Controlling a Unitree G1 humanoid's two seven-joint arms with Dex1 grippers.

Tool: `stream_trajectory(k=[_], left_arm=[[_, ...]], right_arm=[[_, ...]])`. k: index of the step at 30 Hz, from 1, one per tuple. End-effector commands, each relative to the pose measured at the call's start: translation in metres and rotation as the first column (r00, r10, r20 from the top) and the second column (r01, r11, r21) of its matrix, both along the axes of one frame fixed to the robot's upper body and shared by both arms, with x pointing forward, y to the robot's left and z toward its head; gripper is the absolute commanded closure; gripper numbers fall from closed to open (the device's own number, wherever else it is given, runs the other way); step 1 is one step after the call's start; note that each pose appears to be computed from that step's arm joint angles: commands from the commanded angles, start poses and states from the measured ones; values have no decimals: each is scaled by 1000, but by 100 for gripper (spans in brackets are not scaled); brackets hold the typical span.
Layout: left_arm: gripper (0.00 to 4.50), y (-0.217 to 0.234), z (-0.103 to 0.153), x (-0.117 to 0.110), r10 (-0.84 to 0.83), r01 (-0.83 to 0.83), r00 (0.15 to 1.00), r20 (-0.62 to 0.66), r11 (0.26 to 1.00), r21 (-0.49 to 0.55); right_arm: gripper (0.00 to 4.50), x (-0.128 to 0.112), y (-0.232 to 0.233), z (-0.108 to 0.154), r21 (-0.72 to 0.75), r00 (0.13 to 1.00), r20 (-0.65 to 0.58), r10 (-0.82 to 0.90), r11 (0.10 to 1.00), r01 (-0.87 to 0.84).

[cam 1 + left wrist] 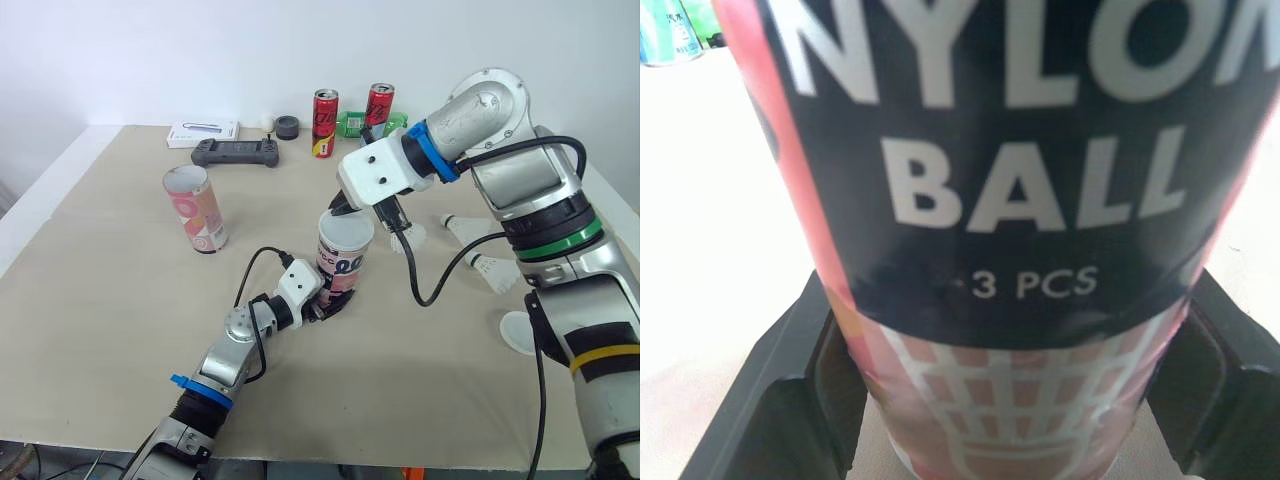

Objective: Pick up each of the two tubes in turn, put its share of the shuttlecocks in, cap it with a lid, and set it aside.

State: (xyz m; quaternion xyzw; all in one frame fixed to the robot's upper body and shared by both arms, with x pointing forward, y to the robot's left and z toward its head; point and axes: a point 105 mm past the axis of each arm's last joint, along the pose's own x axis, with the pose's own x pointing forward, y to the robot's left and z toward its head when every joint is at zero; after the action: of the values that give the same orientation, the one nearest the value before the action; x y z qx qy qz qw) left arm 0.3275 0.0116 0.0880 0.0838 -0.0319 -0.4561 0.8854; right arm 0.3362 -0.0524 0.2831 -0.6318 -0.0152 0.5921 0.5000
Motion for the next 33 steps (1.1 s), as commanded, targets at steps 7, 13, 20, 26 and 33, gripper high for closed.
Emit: stream_trajectory(k=[7,13,20,26,33], left_arm=[[132,7,-37,-5,24,-12,994,-107,994,108],[132,7,-36,-5,23,-11,994,-107,994,108],[132,6,-36,-5,22,-11,994,-106,994,108],[132,7,-36,-4,25,-14,994,-106,994,108],[132,7,-35,-4,26,-14,994,-106,994,111]], right_arm=[[445,-1,-2,2,-21,999,36,11,1000,-10],[445,-5,3,0,0,1000,12,28,1000,-28],[445,-2,9,-3,33,1000,2,25,999,-25],[445,-3,13,-3,63,999,-10,33,997,-32],[445,-2,14,-2,74,999,-5,32,997,-31]])
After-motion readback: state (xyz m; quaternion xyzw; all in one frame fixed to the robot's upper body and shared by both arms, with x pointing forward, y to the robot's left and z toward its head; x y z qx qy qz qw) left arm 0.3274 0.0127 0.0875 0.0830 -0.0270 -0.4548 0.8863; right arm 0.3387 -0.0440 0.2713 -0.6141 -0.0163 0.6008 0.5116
